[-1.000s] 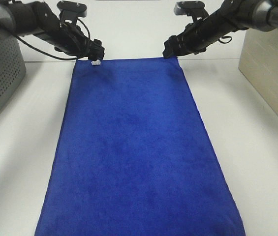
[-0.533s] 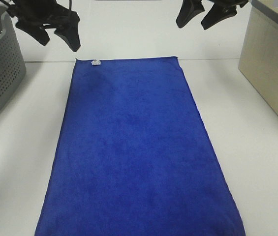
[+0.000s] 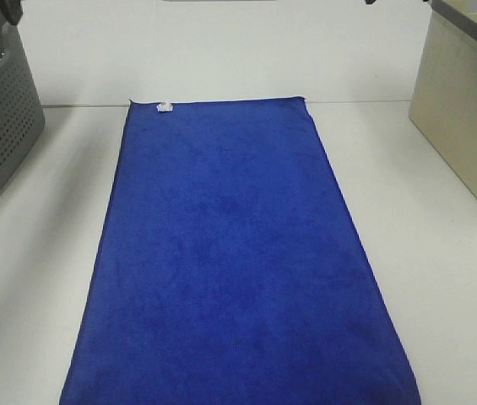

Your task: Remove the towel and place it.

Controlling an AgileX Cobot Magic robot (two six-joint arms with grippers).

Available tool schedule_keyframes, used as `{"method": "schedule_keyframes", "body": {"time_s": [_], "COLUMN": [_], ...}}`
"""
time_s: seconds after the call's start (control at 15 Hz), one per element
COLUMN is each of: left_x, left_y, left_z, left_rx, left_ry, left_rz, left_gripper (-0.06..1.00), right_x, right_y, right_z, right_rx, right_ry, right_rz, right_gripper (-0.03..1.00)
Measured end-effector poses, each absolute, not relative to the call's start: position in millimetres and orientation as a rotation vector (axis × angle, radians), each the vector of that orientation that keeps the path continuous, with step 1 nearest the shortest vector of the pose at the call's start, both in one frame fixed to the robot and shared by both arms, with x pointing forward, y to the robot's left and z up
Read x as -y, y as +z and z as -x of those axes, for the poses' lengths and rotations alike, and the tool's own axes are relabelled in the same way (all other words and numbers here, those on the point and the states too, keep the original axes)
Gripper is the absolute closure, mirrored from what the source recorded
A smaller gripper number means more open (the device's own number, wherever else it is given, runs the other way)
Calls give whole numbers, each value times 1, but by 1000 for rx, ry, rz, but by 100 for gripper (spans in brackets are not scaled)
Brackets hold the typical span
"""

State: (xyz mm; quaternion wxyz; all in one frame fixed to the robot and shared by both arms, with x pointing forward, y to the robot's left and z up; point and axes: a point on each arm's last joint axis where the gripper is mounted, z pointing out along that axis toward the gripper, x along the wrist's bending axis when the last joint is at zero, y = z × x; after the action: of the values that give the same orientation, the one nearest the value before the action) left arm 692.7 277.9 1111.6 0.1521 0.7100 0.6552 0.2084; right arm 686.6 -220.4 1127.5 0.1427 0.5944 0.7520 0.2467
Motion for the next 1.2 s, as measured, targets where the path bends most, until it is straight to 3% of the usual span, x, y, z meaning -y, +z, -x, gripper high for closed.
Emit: {"method": "schedule_keyframes", "body": {"time_s": [0.33, 0.67, 0.93, 1.2], "left_x": [-339, -351, -338, -325], "left_y": [1119, 1127, 1144, 1151], "left_z": [-671, -591, -506, -422], "left_rx": [-1975, -2051, -2029, -1976], "left_ry": [499, 438, 462, 549], "left_rz": [-1919, -1944, -1922, -1875], "left_gripper": [14, 16, 16, 16], "right_x": [230, 241, 254, 265], "right_y": [1161, 1190, 1188, 1154], "right_z": [-664, -580, -489, -412], "right_rx": [-2068, -2059, -2062, -2090], "right_ry": [704, 725, 719, 678], "right_rz": [-1699, -1758, -1786, -1814], "right_gripper": [22, 22, 22, 22]}}
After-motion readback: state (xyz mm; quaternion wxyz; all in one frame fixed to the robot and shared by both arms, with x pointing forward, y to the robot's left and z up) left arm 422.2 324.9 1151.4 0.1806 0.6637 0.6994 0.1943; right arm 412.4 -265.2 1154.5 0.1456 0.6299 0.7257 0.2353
